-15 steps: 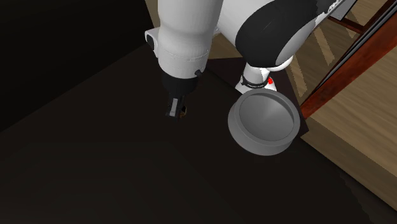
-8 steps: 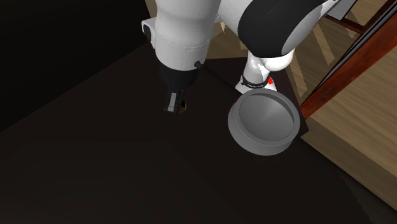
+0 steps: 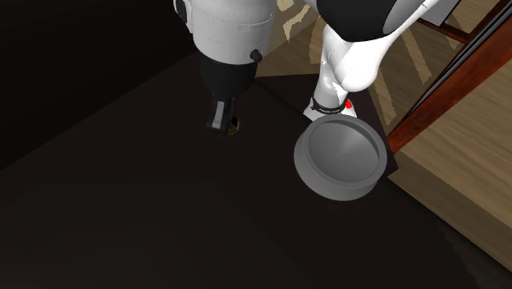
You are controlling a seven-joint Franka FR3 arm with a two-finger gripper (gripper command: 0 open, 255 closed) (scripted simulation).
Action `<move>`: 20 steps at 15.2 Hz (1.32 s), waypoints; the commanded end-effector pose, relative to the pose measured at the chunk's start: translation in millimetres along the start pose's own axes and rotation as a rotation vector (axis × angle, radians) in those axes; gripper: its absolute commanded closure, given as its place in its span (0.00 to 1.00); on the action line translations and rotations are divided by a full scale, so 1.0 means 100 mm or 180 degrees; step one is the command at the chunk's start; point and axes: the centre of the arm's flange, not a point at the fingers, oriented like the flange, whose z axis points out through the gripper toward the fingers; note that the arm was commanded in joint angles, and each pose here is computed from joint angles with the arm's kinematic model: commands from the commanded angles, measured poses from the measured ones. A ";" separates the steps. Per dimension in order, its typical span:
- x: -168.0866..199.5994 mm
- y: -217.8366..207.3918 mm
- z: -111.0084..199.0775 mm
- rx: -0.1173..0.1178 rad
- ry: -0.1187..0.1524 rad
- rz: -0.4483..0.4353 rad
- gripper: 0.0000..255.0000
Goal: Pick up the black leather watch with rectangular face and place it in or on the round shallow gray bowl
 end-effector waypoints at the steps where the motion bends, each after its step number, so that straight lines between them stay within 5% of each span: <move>1: 0.02 -0.02 -0.10 -0.0001 -0.0001 0.0000 1.00; 10: 0.09 -0.08 -0.55 -0.0001 -0.0001 0.0000 1.00; 20: -1.21 -0.03 -0.77 -0.0001 -0.0001 0.0000 1.00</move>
